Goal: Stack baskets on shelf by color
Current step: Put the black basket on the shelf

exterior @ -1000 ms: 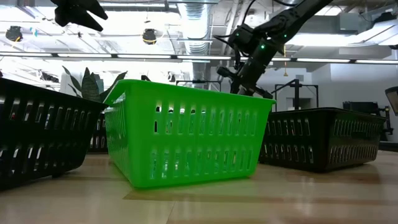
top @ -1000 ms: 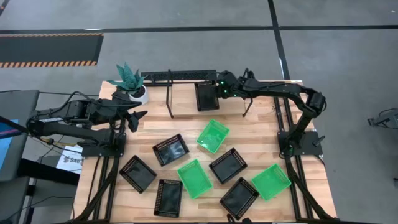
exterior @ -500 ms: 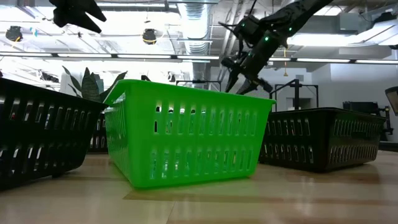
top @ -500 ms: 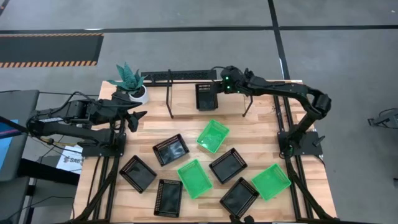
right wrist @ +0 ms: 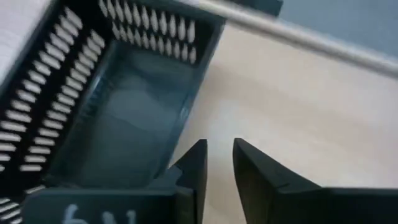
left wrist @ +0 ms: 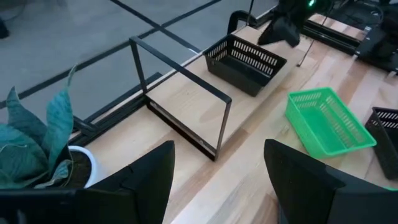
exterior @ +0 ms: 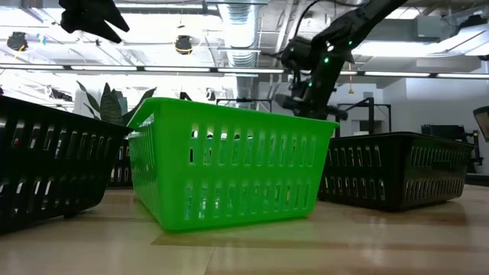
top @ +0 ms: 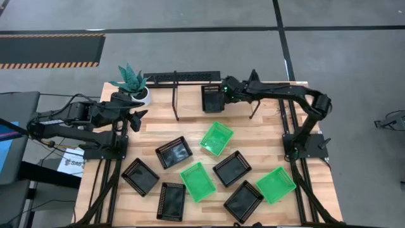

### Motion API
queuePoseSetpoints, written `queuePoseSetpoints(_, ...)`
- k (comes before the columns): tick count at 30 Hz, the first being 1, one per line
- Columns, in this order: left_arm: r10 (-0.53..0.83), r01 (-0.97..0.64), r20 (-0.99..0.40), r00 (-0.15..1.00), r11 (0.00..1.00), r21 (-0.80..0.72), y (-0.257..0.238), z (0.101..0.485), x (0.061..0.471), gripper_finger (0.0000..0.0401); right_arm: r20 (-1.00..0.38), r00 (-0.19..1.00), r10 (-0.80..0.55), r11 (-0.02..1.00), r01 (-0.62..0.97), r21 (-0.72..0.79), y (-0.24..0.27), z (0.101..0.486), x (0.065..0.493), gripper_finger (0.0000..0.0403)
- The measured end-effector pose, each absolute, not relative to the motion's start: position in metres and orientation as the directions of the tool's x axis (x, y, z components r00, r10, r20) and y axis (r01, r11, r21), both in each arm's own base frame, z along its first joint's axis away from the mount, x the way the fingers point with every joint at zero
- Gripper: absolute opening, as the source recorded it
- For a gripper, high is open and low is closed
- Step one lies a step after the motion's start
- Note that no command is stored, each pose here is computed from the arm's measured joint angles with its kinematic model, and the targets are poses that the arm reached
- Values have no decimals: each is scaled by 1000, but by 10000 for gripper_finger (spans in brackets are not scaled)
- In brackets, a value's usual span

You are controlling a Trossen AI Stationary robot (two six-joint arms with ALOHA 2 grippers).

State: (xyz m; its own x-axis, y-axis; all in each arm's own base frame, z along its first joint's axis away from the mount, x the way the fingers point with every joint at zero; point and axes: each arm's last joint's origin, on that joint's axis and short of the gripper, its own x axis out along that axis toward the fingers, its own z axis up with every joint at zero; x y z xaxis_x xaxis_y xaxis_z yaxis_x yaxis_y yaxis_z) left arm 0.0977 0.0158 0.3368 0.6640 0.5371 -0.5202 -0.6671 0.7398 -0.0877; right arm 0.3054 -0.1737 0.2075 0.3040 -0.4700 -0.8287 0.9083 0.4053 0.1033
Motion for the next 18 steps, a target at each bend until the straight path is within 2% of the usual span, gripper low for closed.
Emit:
queuePoseSetpoints(5,536,-670,-521,664,736,-96,16,337,98,236,-832,320,-453,429,896,111,-172,188,319,73)
queuePoseSetpoints(9,536,-673,-522,664,732,-104,16,337,98,236,-804,396,-444,448,875,183,-171,183,331,68)
queuePoseSetpoints(13,535,-677,-522,664,727,-115,16,337,98,236,-747,489,-450,475,840,263,-170,190,341,67)
queuePoseSetpoints(18,536,-679,-522,663,725,-118,16,337,98,236,-700,545,-460,492,814,310,-172,198,347,67)
